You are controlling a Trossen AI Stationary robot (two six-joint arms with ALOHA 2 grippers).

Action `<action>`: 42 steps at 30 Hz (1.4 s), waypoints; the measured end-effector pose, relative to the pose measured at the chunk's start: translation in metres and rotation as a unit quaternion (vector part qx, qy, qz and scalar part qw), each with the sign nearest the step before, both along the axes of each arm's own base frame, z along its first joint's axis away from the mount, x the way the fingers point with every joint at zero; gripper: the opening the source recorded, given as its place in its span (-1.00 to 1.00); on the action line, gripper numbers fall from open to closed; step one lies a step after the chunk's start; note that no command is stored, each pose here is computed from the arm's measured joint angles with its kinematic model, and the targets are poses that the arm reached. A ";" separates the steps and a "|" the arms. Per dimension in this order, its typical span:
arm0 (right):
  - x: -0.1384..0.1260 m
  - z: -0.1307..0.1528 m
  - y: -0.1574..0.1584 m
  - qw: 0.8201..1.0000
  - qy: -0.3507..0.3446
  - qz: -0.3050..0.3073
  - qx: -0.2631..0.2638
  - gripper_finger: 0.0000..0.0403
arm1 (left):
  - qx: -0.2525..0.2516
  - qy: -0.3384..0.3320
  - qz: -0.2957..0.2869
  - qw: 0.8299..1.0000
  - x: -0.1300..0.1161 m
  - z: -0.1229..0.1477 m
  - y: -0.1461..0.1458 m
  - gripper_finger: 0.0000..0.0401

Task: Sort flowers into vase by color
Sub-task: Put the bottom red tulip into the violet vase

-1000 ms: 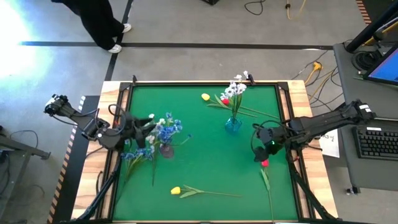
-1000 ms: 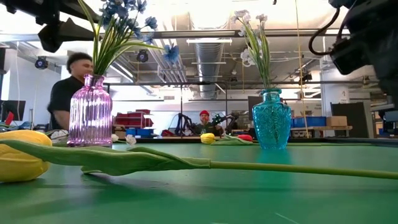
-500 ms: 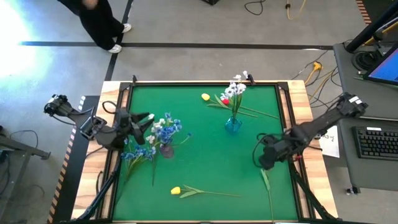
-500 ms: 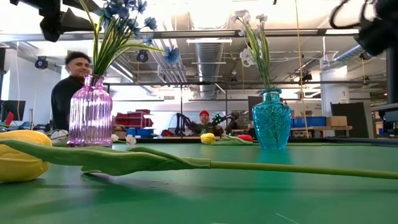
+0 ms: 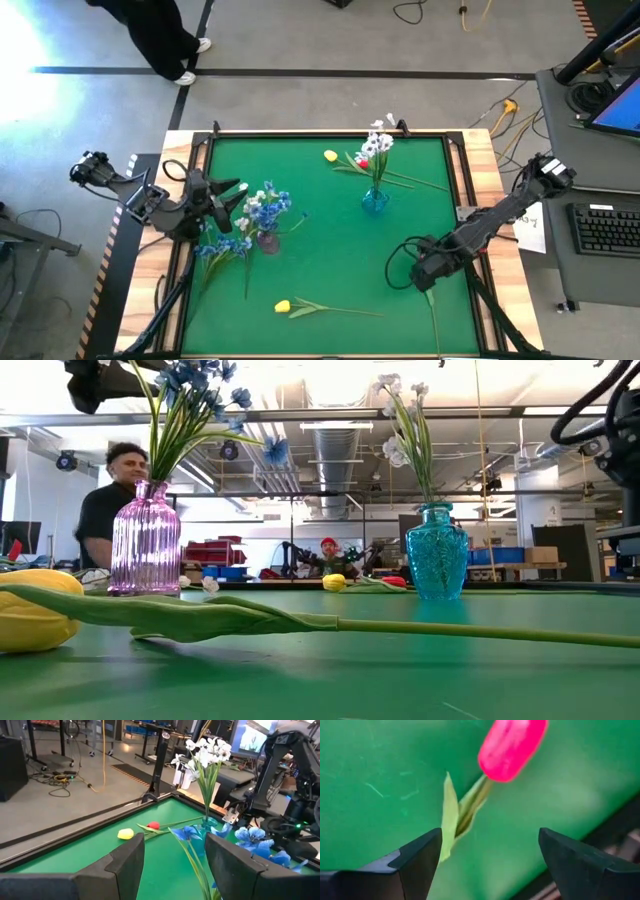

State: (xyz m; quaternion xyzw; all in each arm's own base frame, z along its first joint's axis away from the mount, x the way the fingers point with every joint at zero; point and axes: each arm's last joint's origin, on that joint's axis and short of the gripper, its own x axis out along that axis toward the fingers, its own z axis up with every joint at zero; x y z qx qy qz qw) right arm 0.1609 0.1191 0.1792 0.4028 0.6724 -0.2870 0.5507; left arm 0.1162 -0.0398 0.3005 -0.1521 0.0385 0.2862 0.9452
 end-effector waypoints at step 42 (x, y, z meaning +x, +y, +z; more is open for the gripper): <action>0.019 -0.010 -0.008 0.985 -0.148 0.042 -0.082 -0.93 | 0.010 0.028 -0.011 0.999 0.012 -0.006 -0.007 -0.02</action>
